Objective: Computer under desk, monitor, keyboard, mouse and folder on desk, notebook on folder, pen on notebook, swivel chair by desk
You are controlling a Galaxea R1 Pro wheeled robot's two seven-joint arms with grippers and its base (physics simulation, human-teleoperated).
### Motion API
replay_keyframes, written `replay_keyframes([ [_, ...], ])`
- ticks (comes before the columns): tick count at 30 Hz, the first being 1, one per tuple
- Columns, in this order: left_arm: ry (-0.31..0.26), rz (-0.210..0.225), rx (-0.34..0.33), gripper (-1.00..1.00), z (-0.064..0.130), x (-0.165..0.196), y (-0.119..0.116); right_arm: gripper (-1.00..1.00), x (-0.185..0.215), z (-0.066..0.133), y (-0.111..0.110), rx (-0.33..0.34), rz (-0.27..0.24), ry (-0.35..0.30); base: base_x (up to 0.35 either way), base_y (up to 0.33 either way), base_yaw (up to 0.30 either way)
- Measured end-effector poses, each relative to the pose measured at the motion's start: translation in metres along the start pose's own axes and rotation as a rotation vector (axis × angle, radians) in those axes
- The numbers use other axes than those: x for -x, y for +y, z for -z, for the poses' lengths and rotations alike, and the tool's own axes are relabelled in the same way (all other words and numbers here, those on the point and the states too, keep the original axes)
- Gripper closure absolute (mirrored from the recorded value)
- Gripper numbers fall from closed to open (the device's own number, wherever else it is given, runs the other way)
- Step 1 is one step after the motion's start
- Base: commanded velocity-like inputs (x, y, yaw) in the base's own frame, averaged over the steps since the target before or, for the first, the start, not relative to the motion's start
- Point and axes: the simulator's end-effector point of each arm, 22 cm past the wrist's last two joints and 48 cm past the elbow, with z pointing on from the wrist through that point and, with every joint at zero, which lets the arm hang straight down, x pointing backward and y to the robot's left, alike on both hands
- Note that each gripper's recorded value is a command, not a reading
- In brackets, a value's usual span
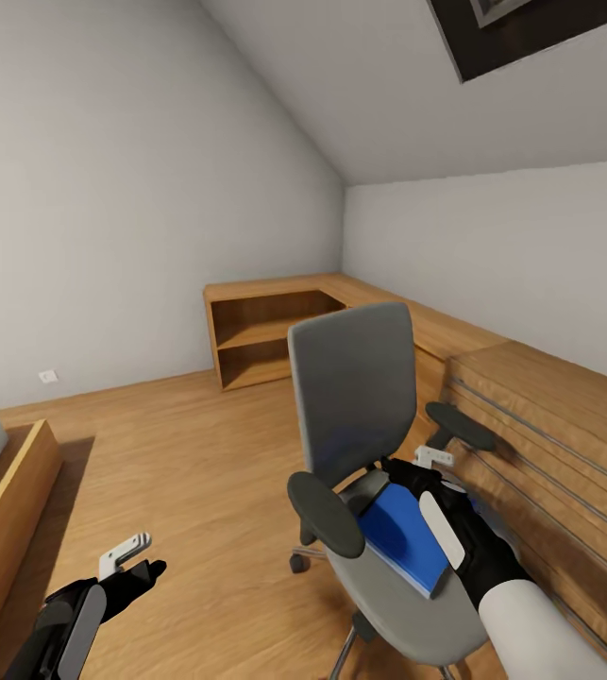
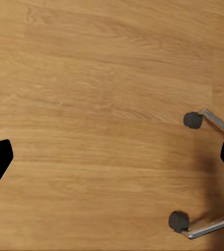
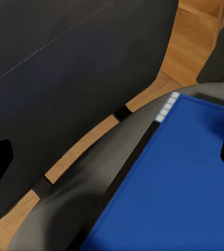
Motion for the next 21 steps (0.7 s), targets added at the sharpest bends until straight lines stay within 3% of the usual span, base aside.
replay_keyframes([
  [21, -0.001, 0.000, 0.002, -1.00, -0.031, -0.028, 0.016, -1.00, -0.041, -0.015, -0.011, -0.004, 0.008, 0.001, 0.000, 0.000, 0.000],
])
